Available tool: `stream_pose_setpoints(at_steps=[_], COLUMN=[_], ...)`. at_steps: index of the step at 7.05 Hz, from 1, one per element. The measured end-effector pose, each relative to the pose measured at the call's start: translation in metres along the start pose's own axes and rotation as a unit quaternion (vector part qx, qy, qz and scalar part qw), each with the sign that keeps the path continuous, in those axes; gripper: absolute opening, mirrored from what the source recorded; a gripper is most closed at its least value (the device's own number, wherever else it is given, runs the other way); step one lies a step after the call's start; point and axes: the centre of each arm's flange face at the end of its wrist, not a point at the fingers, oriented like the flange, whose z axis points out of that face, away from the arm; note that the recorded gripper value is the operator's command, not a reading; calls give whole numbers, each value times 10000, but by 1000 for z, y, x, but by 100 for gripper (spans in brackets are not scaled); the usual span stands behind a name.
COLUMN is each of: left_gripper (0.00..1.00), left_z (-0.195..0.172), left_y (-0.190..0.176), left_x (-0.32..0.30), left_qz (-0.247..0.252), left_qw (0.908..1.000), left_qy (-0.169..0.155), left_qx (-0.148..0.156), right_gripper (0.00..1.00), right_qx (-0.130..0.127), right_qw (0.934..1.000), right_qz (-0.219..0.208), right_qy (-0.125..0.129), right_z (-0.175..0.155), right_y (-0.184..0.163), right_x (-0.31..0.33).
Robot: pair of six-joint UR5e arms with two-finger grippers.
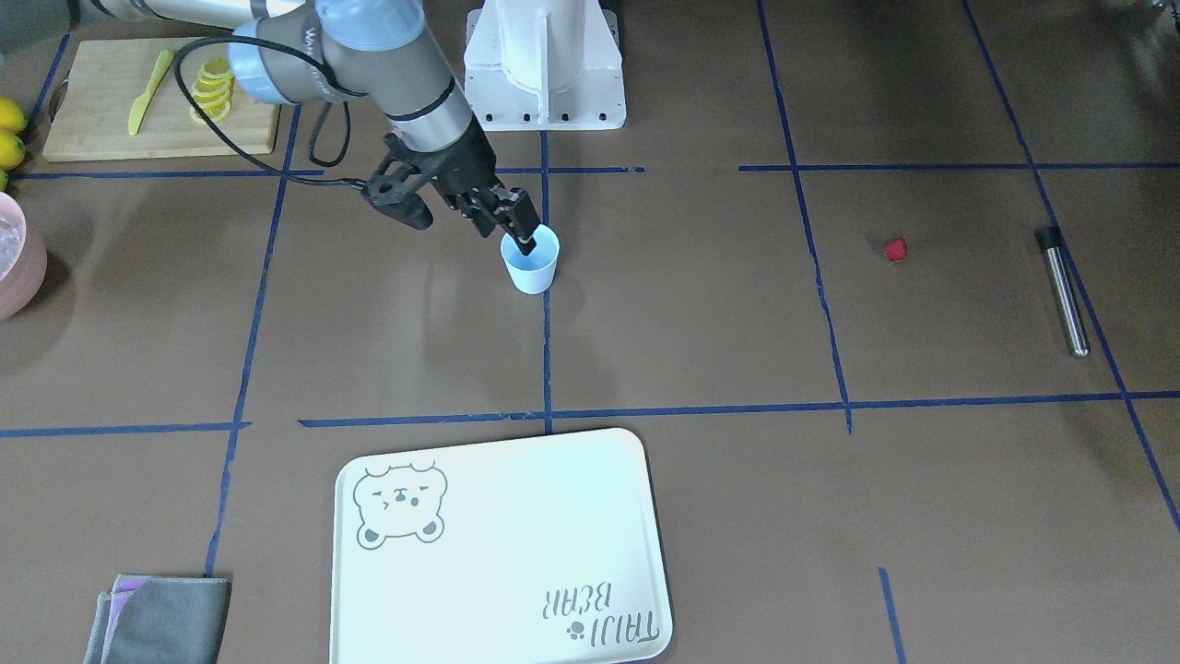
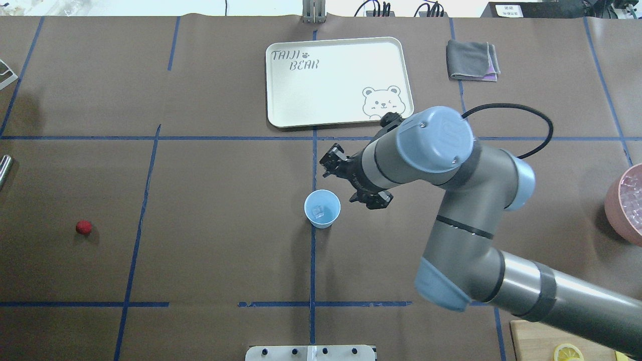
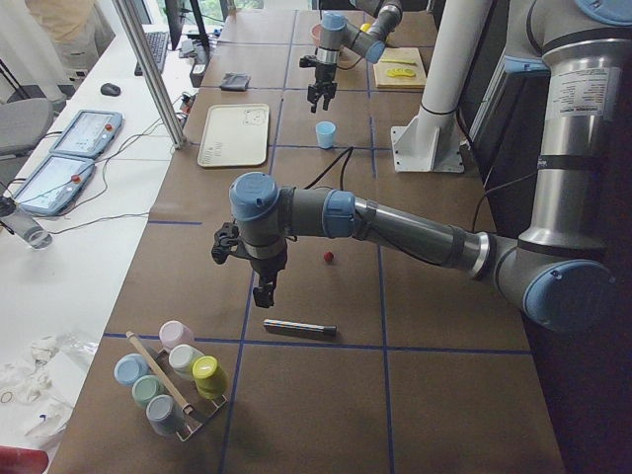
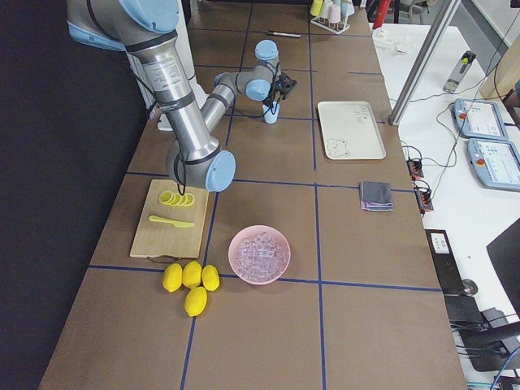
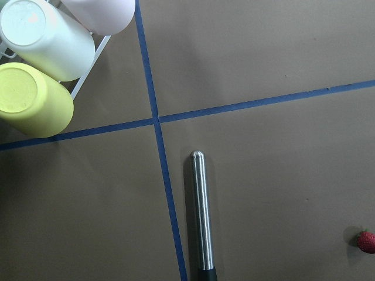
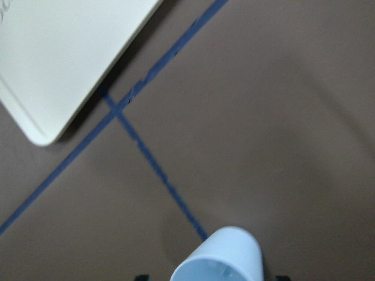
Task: Mash ice and strawberries in cup
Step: 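Withdraw the pink bowl with the right gripper back to its start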
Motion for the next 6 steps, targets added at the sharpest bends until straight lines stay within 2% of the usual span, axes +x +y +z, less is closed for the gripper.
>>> stream_pose_setpoints(at_steps=[1, 3, 4, 6], left_gripper=[100, 100, 100, 100], left_z=[0, 1, 1, 0], left_y=[0, 0, 1, 1], left_x=[0, -1, -1, 0], left_qz=[0, -8, -9, -4], left_qw=[10000, 10000, 10000, 10000], left_qy=[-2, -6, -6, -3], left_qx=[-1, -9, -10, -4], right_gripper=[100, 100, 100, 100], right_qx=[-20, -78, -76, -88], right_qw=[9998, 9952, 9892, 9754], right_qz=[-55, -794, -1254, -1950], right_qy=[166, 561, 757, 1021], right_z=[-35, -90, -116, -162], right_y=[-59, -163, -206, -268], right_x=[29, 120, 177, 275])
